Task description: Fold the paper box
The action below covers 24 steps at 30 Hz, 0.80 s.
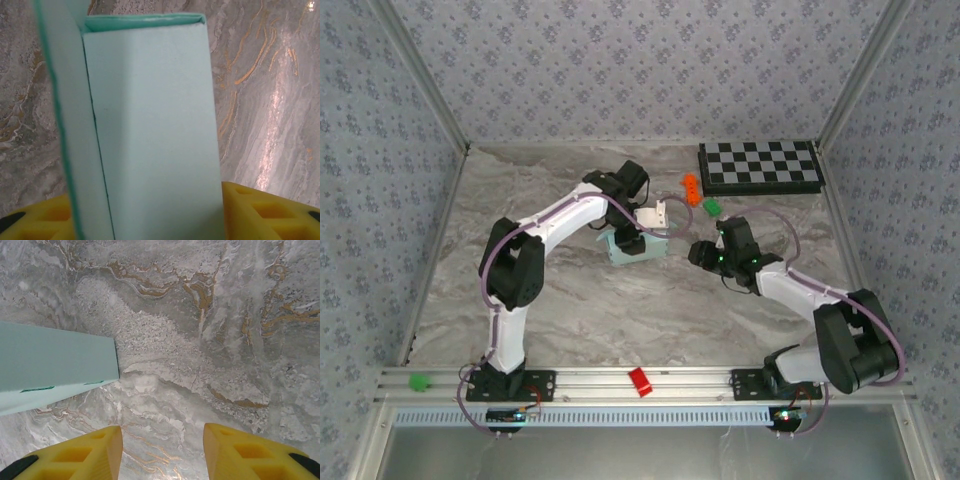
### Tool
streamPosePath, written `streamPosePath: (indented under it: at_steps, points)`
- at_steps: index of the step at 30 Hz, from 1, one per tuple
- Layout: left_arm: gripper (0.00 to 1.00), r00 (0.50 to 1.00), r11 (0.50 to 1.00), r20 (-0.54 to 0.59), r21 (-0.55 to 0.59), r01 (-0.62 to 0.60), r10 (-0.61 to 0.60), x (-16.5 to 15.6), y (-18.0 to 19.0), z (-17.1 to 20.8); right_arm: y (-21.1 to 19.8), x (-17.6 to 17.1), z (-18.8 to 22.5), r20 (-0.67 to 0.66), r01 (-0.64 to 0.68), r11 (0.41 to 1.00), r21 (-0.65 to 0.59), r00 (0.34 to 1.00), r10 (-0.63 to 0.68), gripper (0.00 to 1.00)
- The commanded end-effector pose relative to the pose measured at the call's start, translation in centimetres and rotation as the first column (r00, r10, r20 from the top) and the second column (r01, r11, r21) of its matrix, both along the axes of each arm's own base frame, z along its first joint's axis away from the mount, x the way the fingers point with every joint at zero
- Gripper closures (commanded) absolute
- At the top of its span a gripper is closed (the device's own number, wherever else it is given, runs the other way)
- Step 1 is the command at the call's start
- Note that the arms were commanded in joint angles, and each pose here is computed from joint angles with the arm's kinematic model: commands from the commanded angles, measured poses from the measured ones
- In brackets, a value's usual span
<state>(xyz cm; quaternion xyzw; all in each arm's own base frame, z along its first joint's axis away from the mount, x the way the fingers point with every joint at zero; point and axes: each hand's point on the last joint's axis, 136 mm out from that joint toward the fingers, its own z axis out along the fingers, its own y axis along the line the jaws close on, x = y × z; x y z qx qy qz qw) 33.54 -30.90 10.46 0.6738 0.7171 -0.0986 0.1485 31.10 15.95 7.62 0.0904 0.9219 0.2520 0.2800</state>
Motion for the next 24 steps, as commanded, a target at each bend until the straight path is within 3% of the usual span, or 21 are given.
streamPosePath:
  at_steps: [1, 12, 19, 22, 24]
  points:
    - [0.42, 1.000, 0.999, -0.010, -0.017, 0.027, -0.027, 0.1, -0.5, 0.9, -0.9, -0.4, -0.3, -0.005, 0.012, 0.999, -0.031, 1.000, -0.012, 0.52]
    - [0.27, 0.998, 0.998, 0.056, -0.054, -0.032, 0.035, 0.9, -0.6, 4.1, -0.8, 0.0, 1.0, 0.025, -0.058, 0.994, -0.088, 0.998, 0.061, 0.48]
    - [0.24, 0.978, 0.980, 0.142, -0.152, -0.128, 0.150, 1.1, -0.2, 8.4, -0.8, 0.7, 3.1, 0.051, -0.131, 0.982, -0.140, 0.989, 0.139, 0.46]
    - [0.22, 0.942, 0.948, 0.206, -0.232, -0.216, 0.265, 1.5, 0.7, 10.7, -0.6, 1.2, 4.4, 0.072, -0.170, 0.973, -0.157, 0.981, 0.183, 0.46]
    - [0.19, 0.889, 0.899, 0.246, -0.315, -0.304, 0.387, 2.3, 1.8, 12.4, -0.2, 1.6, 5.4, 0.091, -0.203, 0.965, -0.164, 0.971, 0.220, 0.45]
